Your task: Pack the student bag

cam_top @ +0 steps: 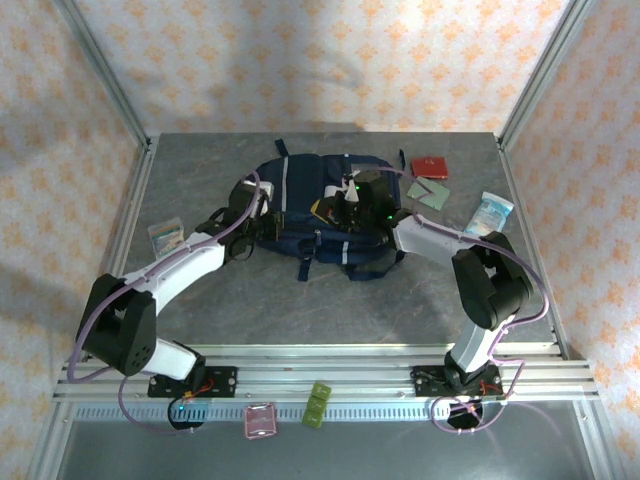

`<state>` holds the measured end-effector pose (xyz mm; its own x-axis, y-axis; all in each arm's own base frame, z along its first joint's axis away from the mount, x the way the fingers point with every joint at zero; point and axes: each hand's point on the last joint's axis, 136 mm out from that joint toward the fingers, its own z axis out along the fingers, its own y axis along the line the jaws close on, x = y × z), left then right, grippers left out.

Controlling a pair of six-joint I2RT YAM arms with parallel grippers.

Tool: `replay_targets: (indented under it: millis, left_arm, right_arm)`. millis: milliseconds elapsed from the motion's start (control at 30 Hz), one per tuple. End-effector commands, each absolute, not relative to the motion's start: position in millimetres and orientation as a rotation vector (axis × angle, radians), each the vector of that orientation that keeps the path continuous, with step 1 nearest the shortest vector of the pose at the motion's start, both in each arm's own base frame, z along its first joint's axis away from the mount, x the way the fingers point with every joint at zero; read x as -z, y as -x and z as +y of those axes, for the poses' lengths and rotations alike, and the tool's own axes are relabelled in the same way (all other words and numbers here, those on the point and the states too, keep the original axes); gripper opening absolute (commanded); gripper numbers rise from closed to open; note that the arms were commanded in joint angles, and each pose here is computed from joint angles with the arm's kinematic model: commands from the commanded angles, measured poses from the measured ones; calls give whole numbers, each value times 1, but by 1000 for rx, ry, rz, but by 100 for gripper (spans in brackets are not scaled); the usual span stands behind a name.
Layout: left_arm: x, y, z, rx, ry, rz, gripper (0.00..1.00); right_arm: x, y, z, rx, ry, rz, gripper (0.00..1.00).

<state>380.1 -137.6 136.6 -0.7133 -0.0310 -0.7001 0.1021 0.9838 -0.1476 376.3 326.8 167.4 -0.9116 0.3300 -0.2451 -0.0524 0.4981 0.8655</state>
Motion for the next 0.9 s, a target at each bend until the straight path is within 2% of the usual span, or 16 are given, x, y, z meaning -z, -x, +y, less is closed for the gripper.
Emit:
replay_targets:
  millis: [0,67,100,133,167,433,533,667,733,767,800,867]
  left_arm:
    - [-138,-390,-140,232,-79,2329,38]
    - [-134,-390,-140,226,-83,2330,38]
    - [-132,-391,-138,212,-83,2333,29]
    - [-130,-391,-138,206,-86,2333,10]
    - [-129,-392,-137,205,-82,2332,1]
    - [-137,-394,-139,226,-70,2292,1]
    - [-133,-395,-141,234,-76,2305,19]
    - [-126,-400,-142,221,-74,2319,21]
    - [-124,-402,-141,212,-71,2317,20]
    - [-123,-403,-140,202,-69,2316,14]
    - [-122,-403,-138,185,-61,2317,2]
    - [-121,-404,-130,141,-36,2314,0]
  right_arm:
    - [-233,-374,339,-1522,-71,2179,0]
    - [-235,-374,339,-1527,-74,2174,0]
    - [-234,-374,340,-1532,-71,2173,0]
    - [-235,-374,340,-1535,-71,2171,0]
    - [-234,-373,341,-1535,-73,2174,0]
    - [-231,-373,341,-1537,-79,2177,0]
    - [-232,-372,342,-1546,-73,2173,0]
    - [-234,-370,343,-1562,-69,2170,0]
    - [-233,-370,343,-1564,-72,2171,0]
    - [-232,-370,343,-1565,-73,2172,0]
    - [-232,-370,343,-1566,-74,2172,0]
    - [-232,-370,343,-1566,-72,2171,0]
